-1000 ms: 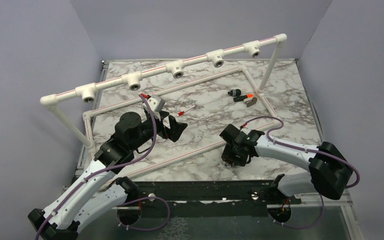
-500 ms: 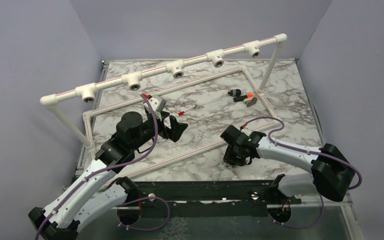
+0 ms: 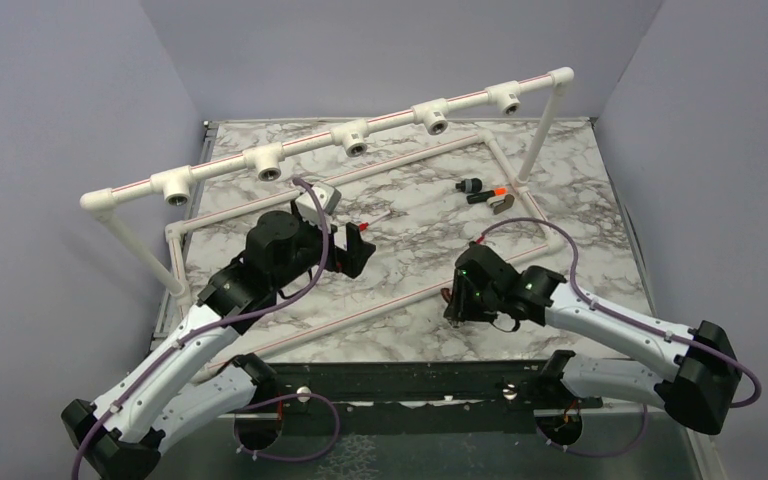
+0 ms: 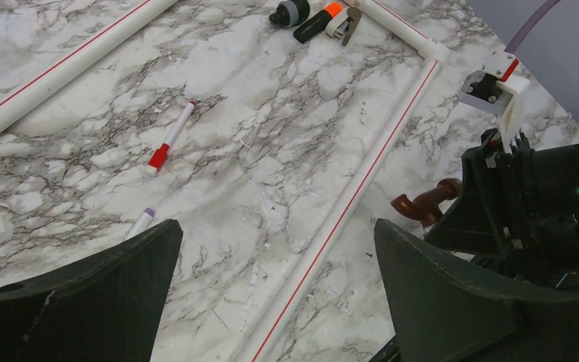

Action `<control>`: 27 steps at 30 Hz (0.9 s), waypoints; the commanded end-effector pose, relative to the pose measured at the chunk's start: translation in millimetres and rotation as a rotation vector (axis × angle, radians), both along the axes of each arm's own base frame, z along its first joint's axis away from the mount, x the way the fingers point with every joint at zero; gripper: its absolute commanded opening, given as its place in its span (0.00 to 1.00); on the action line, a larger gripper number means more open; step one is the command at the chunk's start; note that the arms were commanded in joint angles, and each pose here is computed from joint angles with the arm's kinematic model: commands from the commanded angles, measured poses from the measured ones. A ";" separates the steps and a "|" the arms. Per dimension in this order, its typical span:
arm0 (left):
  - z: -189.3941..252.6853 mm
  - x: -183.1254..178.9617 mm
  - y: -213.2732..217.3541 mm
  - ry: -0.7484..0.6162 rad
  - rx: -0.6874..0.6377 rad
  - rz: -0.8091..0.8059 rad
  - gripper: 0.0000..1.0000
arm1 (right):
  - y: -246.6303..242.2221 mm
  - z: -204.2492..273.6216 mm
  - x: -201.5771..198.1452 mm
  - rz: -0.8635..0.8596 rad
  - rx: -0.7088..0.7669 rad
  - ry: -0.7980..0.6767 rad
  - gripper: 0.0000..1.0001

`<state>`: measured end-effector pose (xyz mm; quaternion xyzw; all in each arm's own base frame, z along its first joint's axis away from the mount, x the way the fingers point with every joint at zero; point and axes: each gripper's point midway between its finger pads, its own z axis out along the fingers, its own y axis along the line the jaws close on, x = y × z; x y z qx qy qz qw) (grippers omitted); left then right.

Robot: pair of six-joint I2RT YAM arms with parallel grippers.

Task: Install the water faucets

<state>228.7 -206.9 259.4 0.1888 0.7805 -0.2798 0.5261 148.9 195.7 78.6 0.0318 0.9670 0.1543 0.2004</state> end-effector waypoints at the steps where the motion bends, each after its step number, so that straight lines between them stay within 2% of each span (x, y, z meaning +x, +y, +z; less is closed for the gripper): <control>1: 17.5 -0.1 5.6 0.029 -0.008 0.046 0.99 | 27.0 38.3 9.9 0.228 0.052 -0.133 0.01; 7: 15.3 -5.3 8.5 0.079 -0.001 0.056 0.99 | 60.7 82.7 21.0 0.493 0.117 -0.327 0.01; 14: 21.1 -15.1 15.7 0.103 0.006 0.059 0.99 | 100.2 126.9 12.1 0.839 0.201 -0.574 0.00; 21: 19.3 -24.7 15.0 0.138 0.011 0.028 0.99 | 120.8 130.0 -11.2 1.272 0.169 -0.780 0.00; 27: 17.3 -38.3 6.6 0.178 0.000 -0.050 0.99 | 122.8 127.3 -45.3 1.710 0.186 -0.970 0.00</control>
